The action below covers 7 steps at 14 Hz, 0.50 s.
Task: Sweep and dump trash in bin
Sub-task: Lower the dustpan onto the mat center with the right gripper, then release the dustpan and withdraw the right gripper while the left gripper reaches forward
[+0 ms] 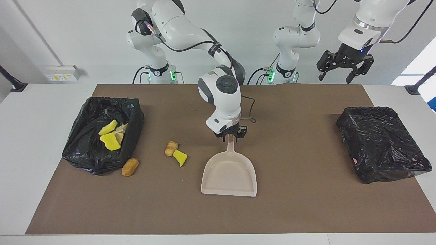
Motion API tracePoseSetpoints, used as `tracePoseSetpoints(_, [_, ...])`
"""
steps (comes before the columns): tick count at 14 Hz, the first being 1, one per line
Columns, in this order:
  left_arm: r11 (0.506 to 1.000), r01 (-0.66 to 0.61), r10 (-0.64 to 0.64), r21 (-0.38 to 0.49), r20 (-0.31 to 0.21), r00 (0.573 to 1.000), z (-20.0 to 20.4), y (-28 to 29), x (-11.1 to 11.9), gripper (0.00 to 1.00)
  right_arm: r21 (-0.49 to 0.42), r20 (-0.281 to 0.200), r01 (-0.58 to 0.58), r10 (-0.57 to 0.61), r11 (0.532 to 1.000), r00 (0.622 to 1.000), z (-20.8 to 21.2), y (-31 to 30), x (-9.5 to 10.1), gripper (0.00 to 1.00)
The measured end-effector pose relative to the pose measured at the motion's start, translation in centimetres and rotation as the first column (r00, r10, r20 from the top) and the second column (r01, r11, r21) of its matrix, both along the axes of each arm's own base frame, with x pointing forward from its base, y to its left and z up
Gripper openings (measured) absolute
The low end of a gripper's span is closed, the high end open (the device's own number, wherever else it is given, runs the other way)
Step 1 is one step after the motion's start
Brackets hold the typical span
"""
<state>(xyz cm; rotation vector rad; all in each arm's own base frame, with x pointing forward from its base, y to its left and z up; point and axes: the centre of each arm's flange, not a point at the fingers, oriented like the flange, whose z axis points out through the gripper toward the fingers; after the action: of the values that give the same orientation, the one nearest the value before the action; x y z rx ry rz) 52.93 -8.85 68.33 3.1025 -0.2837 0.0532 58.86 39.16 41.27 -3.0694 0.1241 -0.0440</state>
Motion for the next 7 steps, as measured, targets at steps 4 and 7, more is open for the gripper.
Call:
tracePoseSetpoints(4, [1.000,0.003,-0.002,-0.003,0.018,1.000,-0.1,-0.2,0.3,1.00,-0.009,-0.060,0.038,-0.038,0.999,0.997,6.5,-3.6,-1.7,1.00])
tracePoseSetpoints(7, [1.000,0.008,-0.008,-0.006,0.030,1.000,-0.9,-0.7,1.0,1.00,-0.039,-0.119,0.017,-0.022,0.999,0.993,9.4,-4.4,-5.5,1.00])
